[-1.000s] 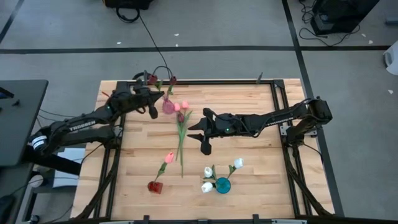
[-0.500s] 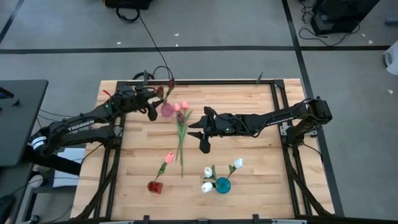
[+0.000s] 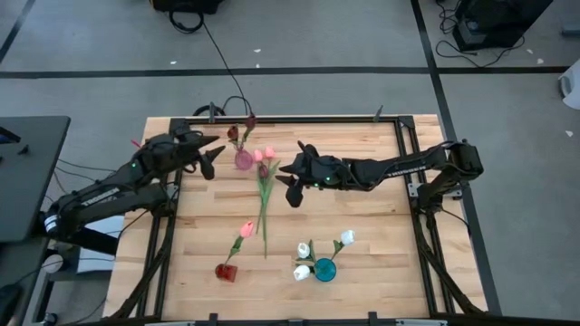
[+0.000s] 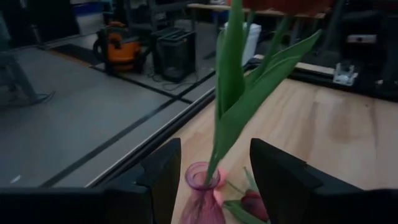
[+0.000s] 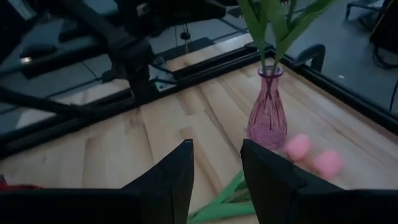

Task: Sort flowers into vase by color
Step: Put the red flower into the purple vase

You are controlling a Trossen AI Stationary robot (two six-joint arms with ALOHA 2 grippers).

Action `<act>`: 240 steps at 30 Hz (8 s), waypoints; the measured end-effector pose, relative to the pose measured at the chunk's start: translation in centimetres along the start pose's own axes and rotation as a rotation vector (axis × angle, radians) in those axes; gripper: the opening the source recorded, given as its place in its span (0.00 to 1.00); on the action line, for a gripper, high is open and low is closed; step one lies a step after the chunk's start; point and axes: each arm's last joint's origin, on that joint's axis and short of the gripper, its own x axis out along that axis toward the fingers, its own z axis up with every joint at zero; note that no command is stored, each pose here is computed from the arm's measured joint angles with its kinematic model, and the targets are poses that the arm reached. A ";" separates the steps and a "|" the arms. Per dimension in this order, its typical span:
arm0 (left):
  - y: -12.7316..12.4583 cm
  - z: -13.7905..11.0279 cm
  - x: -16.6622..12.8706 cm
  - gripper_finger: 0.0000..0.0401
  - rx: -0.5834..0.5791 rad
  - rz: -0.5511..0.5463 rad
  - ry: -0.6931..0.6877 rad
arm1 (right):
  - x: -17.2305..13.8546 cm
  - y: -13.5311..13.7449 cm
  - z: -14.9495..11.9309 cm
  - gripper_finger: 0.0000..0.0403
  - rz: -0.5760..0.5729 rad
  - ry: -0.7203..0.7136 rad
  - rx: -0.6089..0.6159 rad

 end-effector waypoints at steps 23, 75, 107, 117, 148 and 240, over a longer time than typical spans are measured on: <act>-2.2 -0.2 -0.9 0.49 -0.019 -0.067 -0.005 | 12.8 2.3 -4.0 0.36 -0.215 0.466 0.041; -2.6 -0.5 -0.9 0.49 -0.083 -0.234 0.044 | 15.3 3.3 -7.6 0.45 -0.256 0.722 0.109; -2.7 -0.5 -0.9 0.49 -0.104 -0.240 0.049 | 13.2 2.0 -4.8 0.48 -0.493 0.841 0.223; -2.7 -0.5 -0.9 0.49 -0.109 -0.241 0.048 | 14.0 -0.8 -5.9 0.48 -0.541 0.870 0.339; -2.7 -0.5 -0.9 0.49 -0.109 -0.244 0.048 | 15.8 -6.7 -4.4 0.43 -0.581 0.774 0.435; -6.3 1.9 1.9 0.49 0.039 -0.715 -0.216 | 4.3 8.3 12.9 0.02 0.058 -0.211 -0.300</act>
